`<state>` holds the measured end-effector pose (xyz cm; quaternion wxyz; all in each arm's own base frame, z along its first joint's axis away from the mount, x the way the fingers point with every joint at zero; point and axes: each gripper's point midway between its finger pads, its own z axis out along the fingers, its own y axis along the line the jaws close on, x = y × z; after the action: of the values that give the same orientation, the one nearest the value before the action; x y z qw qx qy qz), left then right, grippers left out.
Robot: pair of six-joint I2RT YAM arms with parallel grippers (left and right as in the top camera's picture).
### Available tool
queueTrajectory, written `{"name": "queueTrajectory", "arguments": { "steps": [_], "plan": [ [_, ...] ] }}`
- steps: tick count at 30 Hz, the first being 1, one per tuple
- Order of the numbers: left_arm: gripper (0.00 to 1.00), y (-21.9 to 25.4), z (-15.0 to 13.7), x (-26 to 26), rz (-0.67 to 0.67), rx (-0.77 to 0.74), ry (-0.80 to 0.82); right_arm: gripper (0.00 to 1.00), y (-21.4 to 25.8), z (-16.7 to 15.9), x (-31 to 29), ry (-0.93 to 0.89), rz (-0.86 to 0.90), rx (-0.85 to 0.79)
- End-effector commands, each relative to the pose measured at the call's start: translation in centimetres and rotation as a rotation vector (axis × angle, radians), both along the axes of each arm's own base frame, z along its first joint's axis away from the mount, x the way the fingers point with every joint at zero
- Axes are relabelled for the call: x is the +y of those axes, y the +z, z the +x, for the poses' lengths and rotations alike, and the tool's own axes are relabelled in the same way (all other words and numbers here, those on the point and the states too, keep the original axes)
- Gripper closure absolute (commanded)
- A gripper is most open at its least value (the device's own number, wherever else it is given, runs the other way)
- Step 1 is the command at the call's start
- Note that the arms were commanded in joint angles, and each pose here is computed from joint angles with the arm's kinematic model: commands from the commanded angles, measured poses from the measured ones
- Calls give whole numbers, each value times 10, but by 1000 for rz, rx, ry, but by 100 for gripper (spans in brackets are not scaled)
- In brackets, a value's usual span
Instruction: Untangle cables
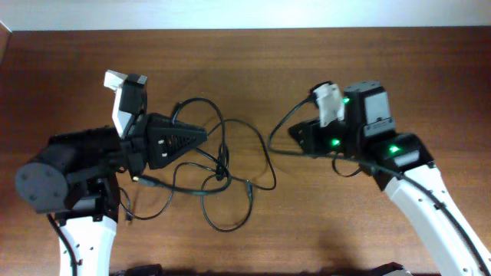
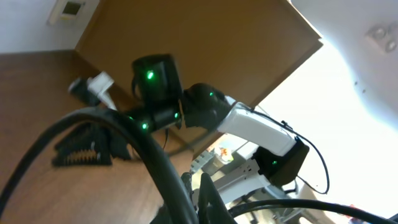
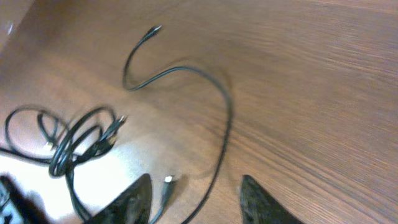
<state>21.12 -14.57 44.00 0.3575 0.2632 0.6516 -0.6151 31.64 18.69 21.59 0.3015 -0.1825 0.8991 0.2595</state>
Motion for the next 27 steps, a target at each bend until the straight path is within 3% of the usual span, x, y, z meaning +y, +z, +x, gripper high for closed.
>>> {"name": "queueTrajectory", "arguments": {
  "steps": [1, 3, 7, 13, 15, 16, 17, 20, 24, 25, 26, 27],
  "plan": [
    [100, 22, -1, -1, -8, -70, 11, 52, 2, -25, 38, 128, 18, 1],
    [100, 22, 2, -1, -13, -65, 15, 44, 2, -39, 56, 186, 22, 1],
    [100, 31, 12, 2, -67, -67, 68, 43, 2, -71, 88, 308, 20, 3],
    [100, 56, 24, 8, -182, -39, 158, 41, -11, -73, 94, 322, 7, 40],
    [100, 67, 33, 14, -258, 2, 208, 48, -27, -78, 103, 366, 25, 117],
    [100, 70, 36, 16, -279, 6, 226, 57, -35, -79, 107, 381, 30, 151],
    [100, 70, 39, 17, -291, 24, 236, 58, -44, -79, 110, 388, 27, 181],
    [100, 71, 41, 18, -306, 54, 239, 96, -65, -74, 118, 405, 25, 223],
    [97, 69, 39, 16, -292, 56, 228, 96, -59, -69, 122, 405, 45, 189],
    [81, 65, 37, 15, -274, 58, 214, 96, -54, -68, 123, 406, 53, 172],
    [77, 63, 37, 14, -261, 58, 205, 96, -49, -67, 123, 408, 61, 155],
    [66, 58, 38, 13, -237, 55, 191, 96, -39, -67, 124, 410, 74, 128]
  ]
}}
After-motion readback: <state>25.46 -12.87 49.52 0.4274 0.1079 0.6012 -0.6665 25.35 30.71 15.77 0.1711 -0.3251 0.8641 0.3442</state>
